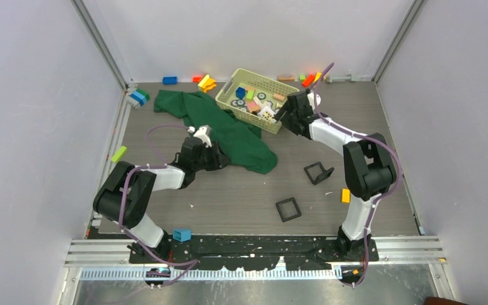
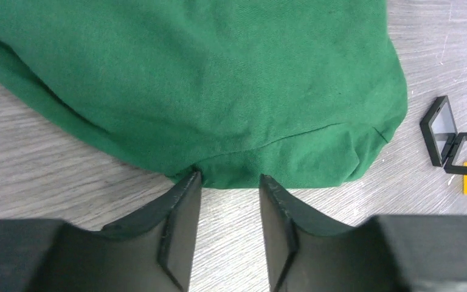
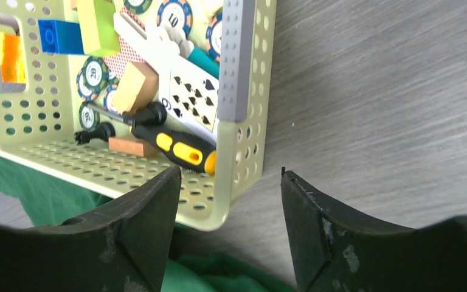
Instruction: Remove the brooch from the garment
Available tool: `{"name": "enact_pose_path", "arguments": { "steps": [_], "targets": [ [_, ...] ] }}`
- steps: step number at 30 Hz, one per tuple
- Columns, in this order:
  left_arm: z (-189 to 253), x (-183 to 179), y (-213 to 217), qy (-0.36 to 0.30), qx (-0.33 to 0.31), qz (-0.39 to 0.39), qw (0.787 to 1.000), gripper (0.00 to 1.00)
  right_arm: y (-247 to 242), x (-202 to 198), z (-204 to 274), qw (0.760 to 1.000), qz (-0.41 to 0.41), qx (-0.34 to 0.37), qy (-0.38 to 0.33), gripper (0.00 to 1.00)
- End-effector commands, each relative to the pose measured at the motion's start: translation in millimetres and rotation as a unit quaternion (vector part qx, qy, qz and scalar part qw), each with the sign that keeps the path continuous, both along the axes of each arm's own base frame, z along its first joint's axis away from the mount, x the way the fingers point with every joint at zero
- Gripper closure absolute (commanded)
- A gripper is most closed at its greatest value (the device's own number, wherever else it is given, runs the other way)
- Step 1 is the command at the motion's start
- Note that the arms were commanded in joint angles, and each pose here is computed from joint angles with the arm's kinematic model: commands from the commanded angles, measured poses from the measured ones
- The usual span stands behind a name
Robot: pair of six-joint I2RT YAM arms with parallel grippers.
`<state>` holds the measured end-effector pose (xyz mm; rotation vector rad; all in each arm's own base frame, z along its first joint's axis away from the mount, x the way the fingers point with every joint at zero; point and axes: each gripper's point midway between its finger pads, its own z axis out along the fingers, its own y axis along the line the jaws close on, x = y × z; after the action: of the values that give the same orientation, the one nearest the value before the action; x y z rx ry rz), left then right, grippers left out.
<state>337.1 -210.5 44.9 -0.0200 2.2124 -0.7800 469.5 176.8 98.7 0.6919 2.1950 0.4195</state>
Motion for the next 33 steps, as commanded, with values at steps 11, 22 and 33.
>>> {"name": "enact_pose_path", "arguments": {
  "steps": [11, 22, 33],
  "targets": [
    [63, -11, 29, -0.101, 0.040, 0.018, 0.994, 1.00, -60, 55, 78, 0.982, -0.130, -0.079, -0.110, 1.00],
    [74, -16, 51, -0.116, 0.059, 0.064, 0.989, 1.00, -172, 63, 86, 0.967, -0.220, -0.061, -0.110, 0.94],
    [77, -17, 58, -0.123, 0.066, 0.078, 0.987, 0.89, -118, 22, 124, 0.989, -0.036, -0.107, -0.092, 0.15]
  ]
}}
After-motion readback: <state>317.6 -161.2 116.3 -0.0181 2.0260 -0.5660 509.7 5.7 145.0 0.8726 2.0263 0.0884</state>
